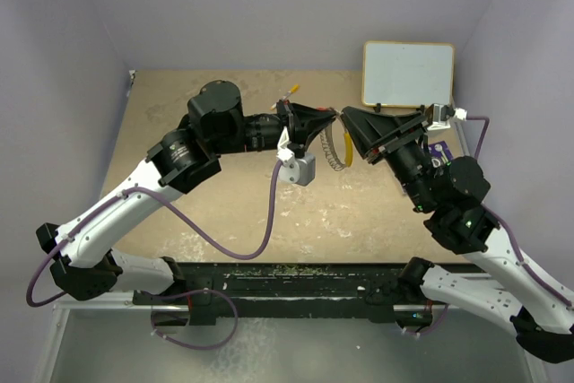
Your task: Put the keys on the keyring
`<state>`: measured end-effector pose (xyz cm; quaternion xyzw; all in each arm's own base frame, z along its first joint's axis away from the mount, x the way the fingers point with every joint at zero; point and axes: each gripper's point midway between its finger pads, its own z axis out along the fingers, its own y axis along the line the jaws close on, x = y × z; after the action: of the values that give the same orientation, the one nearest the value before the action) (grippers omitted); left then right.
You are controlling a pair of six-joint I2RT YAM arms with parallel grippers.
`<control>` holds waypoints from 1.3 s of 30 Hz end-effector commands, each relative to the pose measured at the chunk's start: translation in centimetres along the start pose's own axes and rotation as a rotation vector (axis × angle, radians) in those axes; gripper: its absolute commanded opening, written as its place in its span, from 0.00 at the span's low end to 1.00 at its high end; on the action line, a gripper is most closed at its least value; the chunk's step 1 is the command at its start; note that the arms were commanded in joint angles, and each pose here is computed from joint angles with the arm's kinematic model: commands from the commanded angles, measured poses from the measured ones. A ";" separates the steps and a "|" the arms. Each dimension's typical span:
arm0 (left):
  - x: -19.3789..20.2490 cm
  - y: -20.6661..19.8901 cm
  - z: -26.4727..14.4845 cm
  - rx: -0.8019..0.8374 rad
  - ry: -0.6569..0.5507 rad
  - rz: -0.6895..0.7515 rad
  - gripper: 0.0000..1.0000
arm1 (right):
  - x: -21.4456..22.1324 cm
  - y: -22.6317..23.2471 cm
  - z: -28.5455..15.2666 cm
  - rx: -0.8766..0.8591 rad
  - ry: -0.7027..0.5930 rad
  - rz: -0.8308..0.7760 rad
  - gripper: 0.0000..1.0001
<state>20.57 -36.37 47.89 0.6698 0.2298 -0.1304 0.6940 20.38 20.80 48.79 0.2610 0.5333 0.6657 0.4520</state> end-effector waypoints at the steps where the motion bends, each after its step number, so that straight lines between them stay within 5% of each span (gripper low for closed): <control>1: -2.5 3.0 -0.7 -0.069 -0.065 0.052 0.03 | -0.2 2.1 0.0 -0.052 0.002 0.023 0.37; 39: -2.5 0.5 -1.0 0.036 -0.071 0.086 0.03 | -0.2 2.5 1.5 -0.058 -0.016 0.020 0.30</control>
<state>20.47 -36.23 47.16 0.6858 0.2265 -0.1267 0.6800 21.28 22.19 47.71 0.2579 0.5537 0.6543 0.4459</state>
